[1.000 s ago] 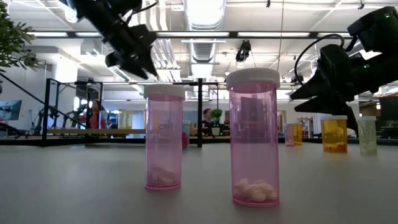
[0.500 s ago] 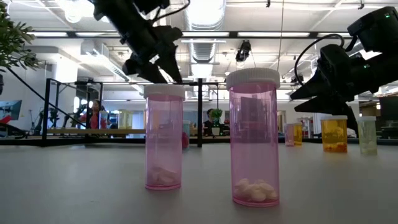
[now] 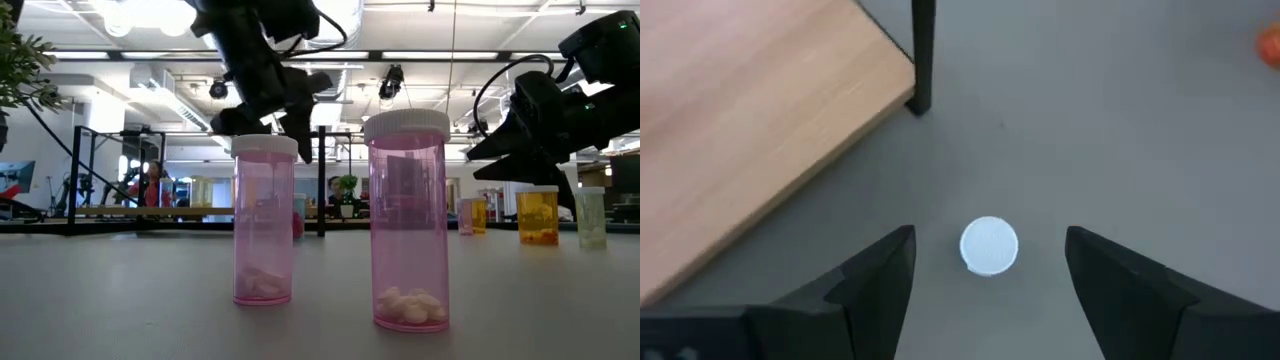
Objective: Pick and place medicine bottles onto shelf by color
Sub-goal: Put the top blue pill bottle on the shelf
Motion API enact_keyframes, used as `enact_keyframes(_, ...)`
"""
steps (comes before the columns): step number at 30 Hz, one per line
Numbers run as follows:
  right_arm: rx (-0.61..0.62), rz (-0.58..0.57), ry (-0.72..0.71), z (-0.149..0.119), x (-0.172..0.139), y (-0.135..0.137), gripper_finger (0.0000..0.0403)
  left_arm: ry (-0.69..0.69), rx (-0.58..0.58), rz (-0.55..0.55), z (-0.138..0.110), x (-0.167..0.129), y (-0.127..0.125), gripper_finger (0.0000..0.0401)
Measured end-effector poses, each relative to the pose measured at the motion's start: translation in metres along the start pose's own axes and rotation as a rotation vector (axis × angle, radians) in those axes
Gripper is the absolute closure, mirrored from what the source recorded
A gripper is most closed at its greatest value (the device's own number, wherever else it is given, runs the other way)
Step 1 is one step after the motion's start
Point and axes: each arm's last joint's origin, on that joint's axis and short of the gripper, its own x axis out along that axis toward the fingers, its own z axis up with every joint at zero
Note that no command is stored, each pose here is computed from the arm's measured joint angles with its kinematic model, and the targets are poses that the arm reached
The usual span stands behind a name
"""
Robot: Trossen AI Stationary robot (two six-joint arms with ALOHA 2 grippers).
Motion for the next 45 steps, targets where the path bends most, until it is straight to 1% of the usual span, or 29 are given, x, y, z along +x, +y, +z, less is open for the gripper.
enact_keyframes(4, 0.000, 0.000, 0.000, 0.000, 0.000, 0.000, 0.0193, 0.006, -0.003, 0.001, 0.002, 0.008, -0.008, 0.0159)
enact_keyframes(7, 0.000, 0.001, 0.000, 0.000, 0.000, 0.000, 0.0193, 0.026, -0.017, 0.019, -0.001, 0.018, -0.011, 0.0159)
enact_keyframes(9, 0.000, 0.000, 0.000, 0.000, 0.000, 0.000, 0.0193, 0.039, -0.031, 0.032, -0.004, 0.024, -0.011, 0.0159)
enact_keyframes(13, 0.000, 0.000, 0.000, 0.000, 0.000, 0.000, 0.0193, 0.061, -0.023, 0.065, -0.008, 0.037, -0.011, 0.0159)
enact_keyframes(22, 0.000, 0.000, 0.000, 0.000, 0.000, 0.000, 0.0193, 0.079, -0.013, 0.090, -0.013, 0.049, -0.012, 0.0161)
enact_keyframes(25, 0.000, 0.000, 0.000, 0.000, 0.000, 0.000, 0.0193, 0.081, -0.012, 0.091, -0.013, 0.050, -0.012, 0.0178)
enact_keyframes(33, 0.000, 0.000, 0.000, 0.000, 0.000, 0.000, 0.0193, 0.084, -0.011, 0.084, -0.013, 0.051, -0.012, 0.0253)
enact_keyframes(37, 0.000, 0.000, 0.000, 0.000, 0.000, 0.000, 0.0193, 0.083, -0.011, 0.082, -0.013, 0.051, -0.013, 0.0283)
enact_keyframes(41, 0.000, 0.000, 0.000, 0.000, 0.000, 0.000, 0.0193, 0.089, -0.012, 0.075, -0.013, 0.051, -0.013, 0.0298)
enact_keyframes(45, 0.000, 0.000, -0.001, 0.000, 0.000, 0.000, 0.0193, 0.082, -0.019, 0.054, -0.011, 0.045, -0.013, 0.0297)
